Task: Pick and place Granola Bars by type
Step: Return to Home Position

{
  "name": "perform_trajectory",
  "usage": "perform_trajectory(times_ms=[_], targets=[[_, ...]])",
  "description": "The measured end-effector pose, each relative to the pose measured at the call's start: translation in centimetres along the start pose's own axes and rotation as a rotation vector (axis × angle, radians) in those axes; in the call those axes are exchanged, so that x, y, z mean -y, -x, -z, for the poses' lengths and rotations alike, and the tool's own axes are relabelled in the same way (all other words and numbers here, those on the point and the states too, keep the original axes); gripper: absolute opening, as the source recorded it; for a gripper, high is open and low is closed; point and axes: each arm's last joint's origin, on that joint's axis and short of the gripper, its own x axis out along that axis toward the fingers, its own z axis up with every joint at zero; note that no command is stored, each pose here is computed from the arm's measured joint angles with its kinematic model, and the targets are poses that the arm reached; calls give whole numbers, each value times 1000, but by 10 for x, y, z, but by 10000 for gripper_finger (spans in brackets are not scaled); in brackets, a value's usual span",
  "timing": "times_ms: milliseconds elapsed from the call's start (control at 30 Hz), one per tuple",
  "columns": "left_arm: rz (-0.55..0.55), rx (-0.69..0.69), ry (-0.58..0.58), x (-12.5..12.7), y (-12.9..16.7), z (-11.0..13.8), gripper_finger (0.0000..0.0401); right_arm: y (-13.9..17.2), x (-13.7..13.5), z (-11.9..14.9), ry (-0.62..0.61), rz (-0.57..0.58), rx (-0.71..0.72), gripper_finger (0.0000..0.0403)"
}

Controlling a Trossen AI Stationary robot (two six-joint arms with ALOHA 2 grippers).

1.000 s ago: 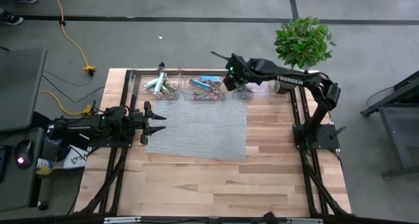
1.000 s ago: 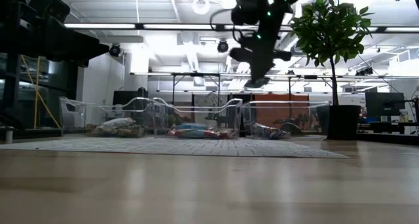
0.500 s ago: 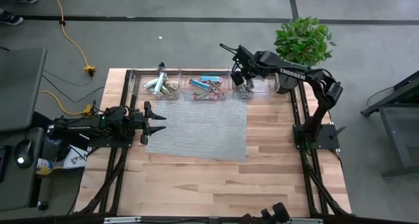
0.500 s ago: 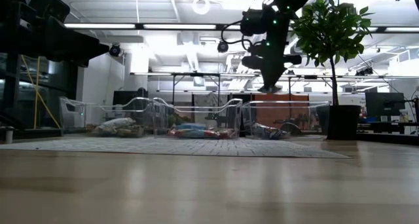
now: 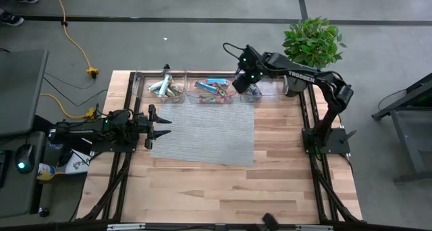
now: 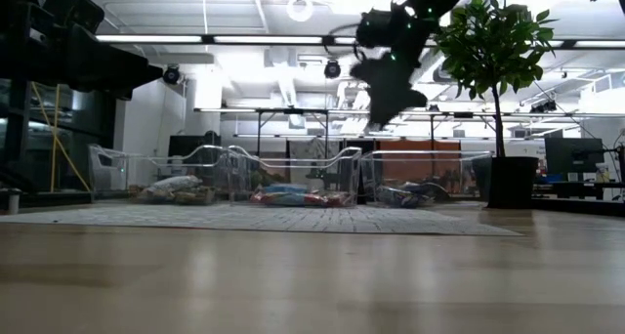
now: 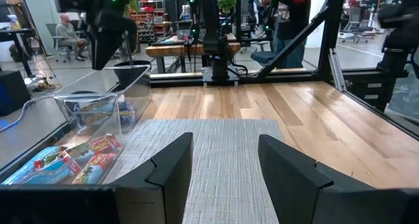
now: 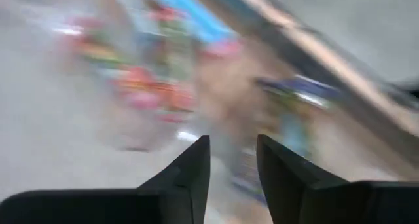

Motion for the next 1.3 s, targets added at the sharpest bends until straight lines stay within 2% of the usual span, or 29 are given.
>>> perform_trajectory(times_ms=[100, 267, 500, 667, 833, 967, 1133, 1300], targets=[[0, 0, 0, 0, 0, 0, 172, 9, -15, -4, 82, -201, 56, 89], [0, 0, 0, 0, 0, 0, 172, 40, -36, -1, 197, -297, 174, 13], [0, -1, 0, 0, 0, 0, 172, 108, -57, 23, 358, -399, 311, 3], [1, 0, 0, 0, 0, 0, 172, 142, -62, 69, 371, -549, 505, 1], [0, 0, 0, 0, 0, 0, 172, 141, -52, 136, 291, -773, 690, 0], [0, 0, 0, 0, 0, 0, 172, 134, -41, 180, 231, -890, 841, 0], [0, 0, 0, 0, 0, 0, 172, 113, -32, 226, 198, -986, 905, 0], [0, 0, 0, 0, 0, 0, 172, 85, -21, 262, 144, -961, 974, 0]])
